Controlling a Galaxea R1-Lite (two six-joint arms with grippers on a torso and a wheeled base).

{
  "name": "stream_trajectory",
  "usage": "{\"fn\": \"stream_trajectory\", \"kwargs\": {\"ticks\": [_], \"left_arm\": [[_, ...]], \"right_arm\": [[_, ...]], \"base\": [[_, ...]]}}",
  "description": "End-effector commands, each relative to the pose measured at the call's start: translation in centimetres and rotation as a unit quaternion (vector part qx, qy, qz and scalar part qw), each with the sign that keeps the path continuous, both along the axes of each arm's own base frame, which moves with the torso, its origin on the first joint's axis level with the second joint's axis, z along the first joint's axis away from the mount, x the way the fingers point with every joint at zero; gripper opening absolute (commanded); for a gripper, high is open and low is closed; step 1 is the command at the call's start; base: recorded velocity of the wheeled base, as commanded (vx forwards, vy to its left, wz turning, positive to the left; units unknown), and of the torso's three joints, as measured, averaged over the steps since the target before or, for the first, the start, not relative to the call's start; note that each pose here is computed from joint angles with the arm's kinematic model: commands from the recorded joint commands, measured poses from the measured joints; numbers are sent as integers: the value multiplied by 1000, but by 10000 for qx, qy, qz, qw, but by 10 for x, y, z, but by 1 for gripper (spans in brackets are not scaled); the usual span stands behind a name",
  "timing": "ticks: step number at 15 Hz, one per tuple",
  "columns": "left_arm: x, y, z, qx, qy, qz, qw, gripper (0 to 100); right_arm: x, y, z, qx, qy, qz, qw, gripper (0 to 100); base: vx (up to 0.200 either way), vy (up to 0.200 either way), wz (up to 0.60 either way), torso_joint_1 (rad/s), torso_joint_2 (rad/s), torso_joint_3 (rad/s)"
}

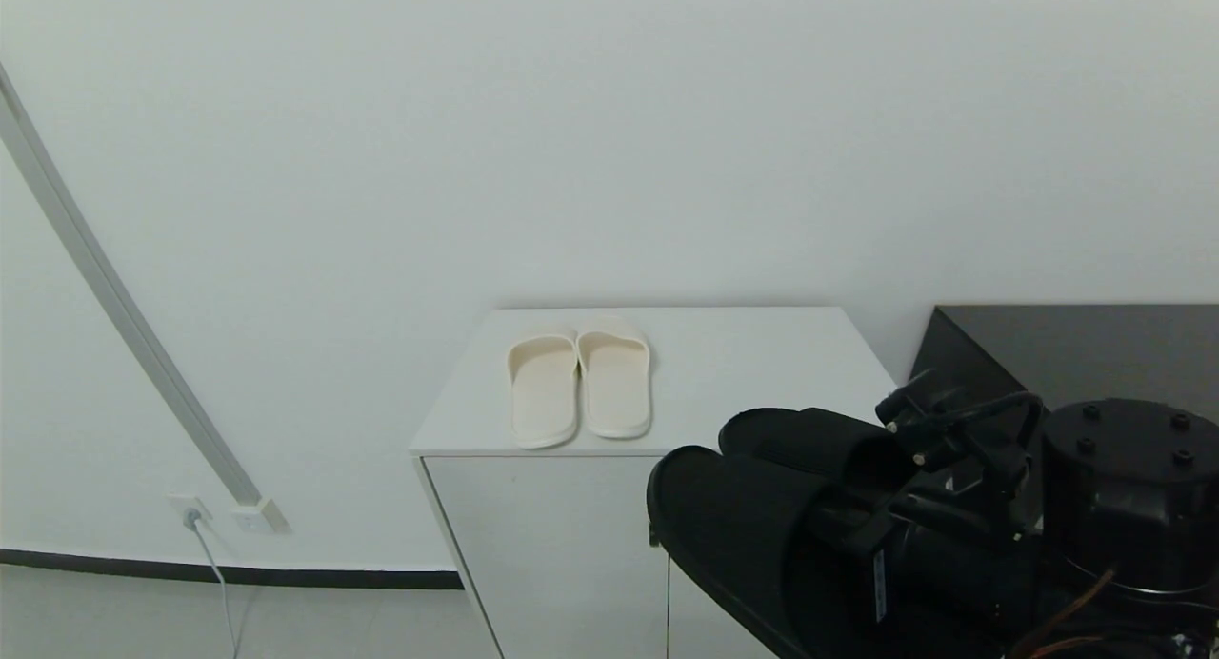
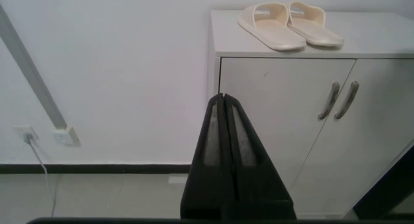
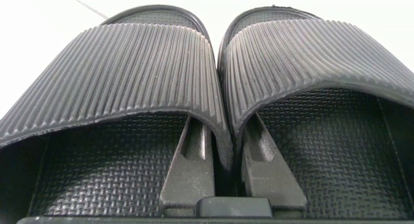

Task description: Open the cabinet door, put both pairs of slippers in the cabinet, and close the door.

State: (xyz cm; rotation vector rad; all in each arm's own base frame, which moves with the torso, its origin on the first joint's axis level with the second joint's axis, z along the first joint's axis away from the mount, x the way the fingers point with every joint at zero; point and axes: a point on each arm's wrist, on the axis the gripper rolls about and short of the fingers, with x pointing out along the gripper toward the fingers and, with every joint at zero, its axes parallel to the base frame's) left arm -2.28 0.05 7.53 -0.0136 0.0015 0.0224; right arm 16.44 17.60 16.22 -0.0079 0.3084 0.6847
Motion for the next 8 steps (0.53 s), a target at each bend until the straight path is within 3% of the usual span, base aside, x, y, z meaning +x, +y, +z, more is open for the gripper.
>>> {"fn": "stream_trajectory", "kwargs": {"ticks": [1, 4, 8], "left_arm": [[0, 0, 0, -1, -1, 3, 10000, 0], [0, 0, 0, 7, -1, 3, 10000, 0], [0, 0, 0, 7, -1, 3, 10000, 0]], "right_arm": [[1, -1, -3, -44, 39, -34, 10000, 0], [1, -2, -4, -105, 17, -16, 9999, 0], [0, -3, -5, -150, 9, -5, 9999, 0]], "base": [[0, 0, 0, 0, 0, 0], [0, 0, 0, 0, 0, 0], [0, 0, 0, -132, 315, 172]]}}
